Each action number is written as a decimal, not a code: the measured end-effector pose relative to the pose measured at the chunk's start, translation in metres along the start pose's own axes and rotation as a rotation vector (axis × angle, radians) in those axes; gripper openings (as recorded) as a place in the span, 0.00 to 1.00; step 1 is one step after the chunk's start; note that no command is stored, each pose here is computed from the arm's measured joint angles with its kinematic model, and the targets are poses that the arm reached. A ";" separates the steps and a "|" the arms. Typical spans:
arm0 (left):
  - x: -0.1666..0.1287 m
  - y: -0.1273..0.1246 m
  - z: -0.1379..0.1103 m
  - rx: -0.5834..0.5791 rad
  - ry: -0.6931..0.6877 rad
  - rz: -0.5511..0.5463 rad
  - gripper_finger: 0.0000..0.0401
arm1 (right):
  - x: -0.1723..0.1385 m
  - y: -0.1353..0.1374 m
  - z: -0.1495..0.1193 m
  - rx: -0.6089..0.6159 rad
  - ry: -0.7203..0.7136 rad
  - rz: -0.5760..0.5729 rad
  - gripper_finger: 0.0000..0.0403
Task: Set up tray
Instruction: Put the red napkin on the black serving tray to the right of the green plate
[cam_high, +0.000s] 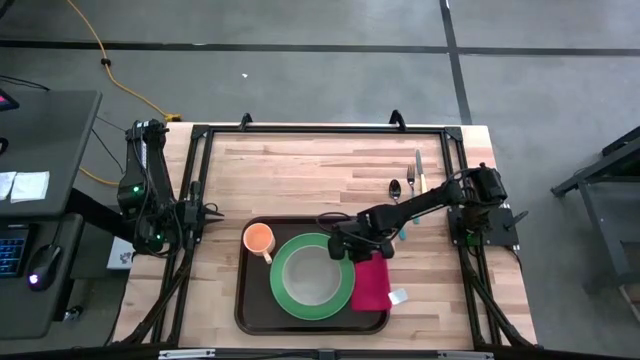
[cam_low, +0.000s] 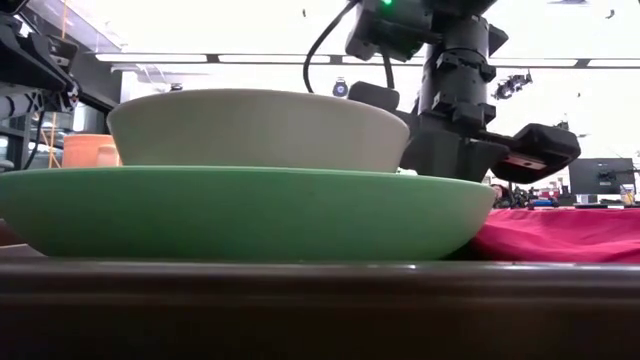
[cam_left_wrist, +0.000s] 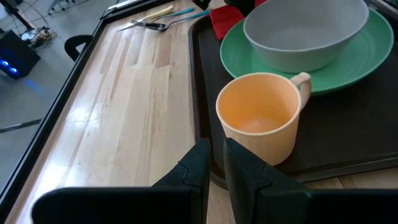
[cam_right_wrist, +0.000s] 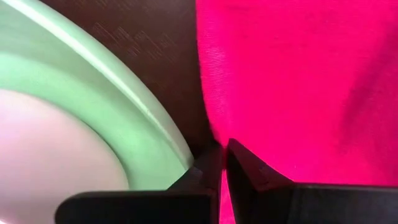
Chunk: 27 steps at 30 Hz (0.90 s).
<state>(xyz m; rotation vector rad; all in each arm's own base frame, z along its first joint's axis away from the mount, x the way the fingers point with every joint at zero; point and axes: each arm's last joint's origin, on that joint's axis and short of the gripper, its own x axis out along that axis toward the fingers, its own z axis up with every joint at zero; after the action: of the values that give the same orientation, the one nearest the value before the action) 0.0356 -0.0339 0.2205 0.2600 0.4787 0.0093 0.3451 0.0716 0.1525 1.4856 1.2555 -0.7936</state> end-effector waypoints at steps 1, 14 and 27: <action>0.000 0.000 0.000 0.000 0.000 0.000 0.20 | 0.000 0.000 0.000 0.002 -0.002 0.002 0.00; 0.000 0.000 0.000 0.000 0.000 0.000 0.20 | 0.000 0.001 0.000 0.000 -0.017 0.016 0.00; 0.000 0.000 0.000 0.000 0.000 0.000 0.20 | 0.000 0.002 0.001 0.000 -0.019 0.019 0.00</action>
<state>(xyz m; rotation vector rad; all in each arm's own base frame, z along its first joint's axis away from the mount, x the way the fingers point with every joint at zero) 0.0356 -0.0339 0.2204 0.2598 0.4787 0.0096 0.3467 0.0712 0.1529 1.4843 1.2259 -0.7938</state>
